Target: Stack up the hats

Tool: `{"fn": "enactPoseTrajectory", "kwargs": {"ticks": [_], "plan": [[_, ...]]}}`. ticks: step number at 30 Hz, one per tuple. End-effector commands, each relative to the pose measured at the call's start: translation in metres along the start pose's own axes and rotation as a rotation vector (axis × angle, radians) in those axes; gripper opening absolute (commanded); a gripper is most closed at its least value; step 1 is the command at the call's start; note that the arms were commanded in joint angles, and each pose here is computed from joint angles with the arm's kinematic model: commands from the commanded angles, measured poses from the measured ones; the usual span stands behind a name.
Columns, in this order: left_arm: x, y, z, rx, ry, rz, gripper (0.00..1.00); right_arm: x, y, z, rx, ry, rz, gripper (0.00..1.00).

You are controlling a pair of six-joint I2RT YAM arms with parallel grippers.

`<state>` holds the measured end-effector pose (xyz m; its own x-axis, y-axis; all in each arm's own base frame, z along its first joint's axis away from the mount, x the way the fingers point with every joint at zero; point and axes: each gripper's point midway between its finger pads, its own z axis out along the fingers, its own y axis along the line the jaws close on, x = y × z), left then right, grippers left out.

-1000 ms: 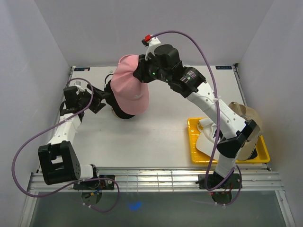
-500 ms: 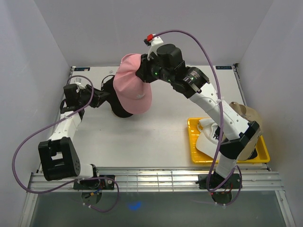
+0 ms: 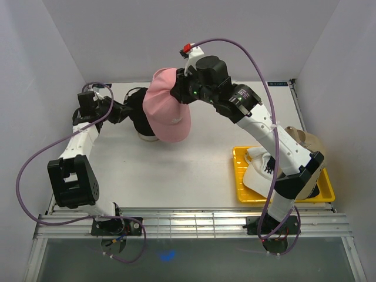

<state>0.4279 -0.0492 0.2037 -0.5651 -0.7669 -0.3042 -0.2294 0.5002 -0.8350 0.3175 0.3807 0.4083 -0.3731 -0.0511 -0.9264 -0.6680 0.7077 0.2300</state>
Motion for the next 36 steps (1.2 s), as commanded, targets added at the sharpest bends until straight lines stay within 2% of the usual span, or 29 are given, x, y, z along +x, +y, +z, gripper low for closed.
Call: {"fn": "enactPoseTrajectory", "kwargs": {"ticks": [1,5,6,9,14,21,25,26,27,31,33,36], "plan": [[-0.013,-0.009,-0.002,-0.015,-0.016,0.010,0.32,-0.034,0.008,-0.024,-0.027,-0.115,-0.010,0.09],[-0.014,-0.004,0.006,-0.051,0.018,-0.003,0.41,-0.032,0.010,-0.022,-0.044,-0.110,-0.025,0.09],[-0.011,0.004,0.010,-0.078,0.041,-0.022,0.47,-0.033,0.011,-0.021,-0.051,-0.114,-0.031,0.09],[-0.010,0.007,0.014,-0.090,0.065,-0.029,0.51,-0.032,0.017,-0.016,-0.086,-0.120,-0.051,0.09],[-0.011,0.008,0.019,-0.088,0.094,-0.021,0.65,-0.032,0.023,-0.004,-0.123,-0.131,-0.077,0.09],[-0.012,0.000,0.016,-0.074,0.111,0.011,0.75,-0.035,0.031,0.018,-0.166,-0.168,-0.121,0.08],[-0.019,-0.016,0.002,-0.057,0.072,0.037,0.79,-0.036,0.031,0.035,-0.171,-0.185,-0.149,0.08],[-0.020,-0.018,0.000,-0.057,0.064,0.038,0.89,-0.033,0.031,0.039,-0.171,-0.175,-0.161,0.08],[-0.022,-0.025,-0.007,-0.050,0.045,0.048,0.93,-0.033,0.031,0.045,-0.173,-0.172,-0.165,0.08],[-0.033,-0.036,-0.025,-0.078,-0.047,0.047,0.93,-0.022,0.034,0.059,-0.200,-0.157,-0.182,0.08],[-0.036,-0.038,-0.033,-0.087,-0.073,0.039,0.98,-0.013,0.032,0.069,-0.199,-0.142,-0.185,0.08],[-0.040,-0.041,-0.045,-0.109,-0.129,0.020,0.98,-0.004,0.030,0.081,-0.193,-0.125,-0.187,0.08]]}}
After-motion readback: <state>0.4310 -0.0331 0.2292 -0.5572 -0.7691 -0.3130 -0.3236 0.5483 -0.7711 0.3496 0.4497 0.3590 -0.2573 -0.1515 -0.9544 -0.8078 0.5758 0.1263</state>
